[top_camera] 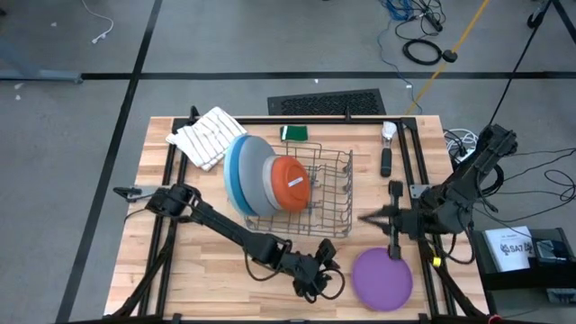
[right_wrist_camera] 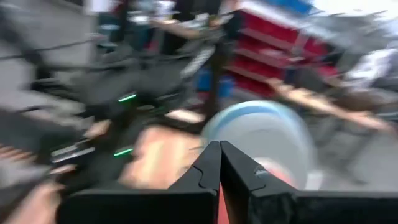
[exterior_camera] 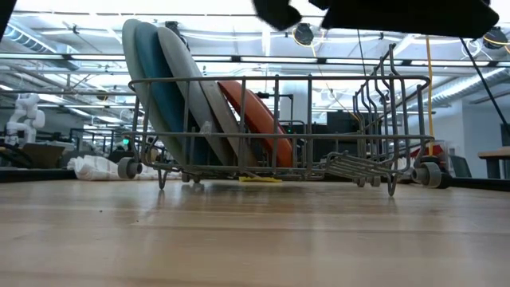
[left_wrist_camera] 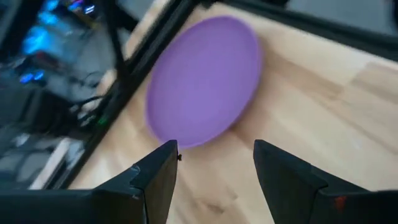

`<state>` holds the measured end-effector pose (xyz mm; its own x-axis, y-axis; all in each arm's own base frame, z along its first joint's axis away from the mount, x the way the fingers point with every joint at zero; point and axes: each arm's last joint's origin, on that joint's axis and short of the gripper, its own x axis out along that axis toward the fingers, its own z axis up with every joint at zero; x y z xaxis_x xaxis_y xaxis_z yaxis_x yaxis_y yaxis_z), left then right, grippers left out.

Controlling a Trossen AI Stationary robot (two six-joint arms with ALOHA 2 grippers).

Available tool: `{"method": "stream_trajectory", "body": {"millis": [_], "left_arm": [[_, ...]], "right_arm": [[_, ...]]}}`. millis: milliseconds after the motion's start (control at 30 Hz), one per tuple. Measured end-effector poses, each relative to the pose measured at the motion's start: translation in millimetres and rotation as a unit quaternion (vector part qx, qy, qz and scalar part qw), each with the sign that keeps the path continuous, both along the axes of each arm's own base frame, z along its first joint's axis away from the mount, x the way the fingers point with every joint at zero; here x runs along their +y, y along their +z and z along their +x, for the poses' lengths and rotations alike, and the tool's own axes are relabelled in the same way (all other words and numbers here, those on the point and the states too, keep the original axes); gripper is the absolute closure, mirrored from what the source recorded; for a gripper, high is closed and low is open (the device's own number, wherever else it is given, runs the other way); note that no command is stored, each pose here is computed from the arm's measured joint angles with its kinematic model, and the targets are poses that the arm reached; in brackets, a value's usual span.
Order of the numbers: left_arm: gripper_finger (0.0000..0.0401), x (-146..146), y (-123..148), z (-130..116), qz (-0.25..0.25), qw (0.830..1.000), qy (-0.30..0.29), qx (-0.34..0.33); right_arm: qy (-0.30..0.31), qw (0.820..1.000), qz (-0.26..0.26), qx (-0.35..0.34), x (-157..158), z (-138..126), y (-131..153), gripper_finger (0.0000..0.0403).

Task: Sort dishes
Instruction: Put the purple plate into the dish rack

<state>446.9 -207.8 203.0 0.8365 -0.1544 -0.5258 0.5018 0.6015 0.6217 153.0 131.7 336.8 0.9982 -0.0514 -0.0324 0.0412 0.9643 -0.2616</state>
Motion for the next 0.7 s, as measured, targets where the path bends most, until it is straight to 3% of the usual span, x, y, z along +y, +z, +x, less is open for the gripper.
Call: {"method": "stream_trajectory", "body": {"millis": [167,267,433,567,700], "left_arm": [[0.0189,-15,24,-12,0.0,0.999,0.036,-0.035],[0.0189,-21,45,-21,-0.005,0.996,0.054,-0.064],[0.0189,-25,66,-36,0.015,0.994,0.081,-0.077],[0.0189,-24,86,-48,0.028,0.989,0.113,-0.096],[0.0189,-24,97,-57,0.036,0.987,0.122,-0.099]], "right_arm": [[0.083,0.991,0.068,0.084,14,-7,-21,0.0395],[0.113,0.971,0.15,0.145,18,-12,-31,0.0371],[0.084,0.916,0.263,0.291,23,-13,-60,0.0317],[0.023,0.865,0.261,0.429,23,-17,-90,0.0286],[-0.04,0.822,0.248,0.511,17,-16,-108,0.0278]]}}
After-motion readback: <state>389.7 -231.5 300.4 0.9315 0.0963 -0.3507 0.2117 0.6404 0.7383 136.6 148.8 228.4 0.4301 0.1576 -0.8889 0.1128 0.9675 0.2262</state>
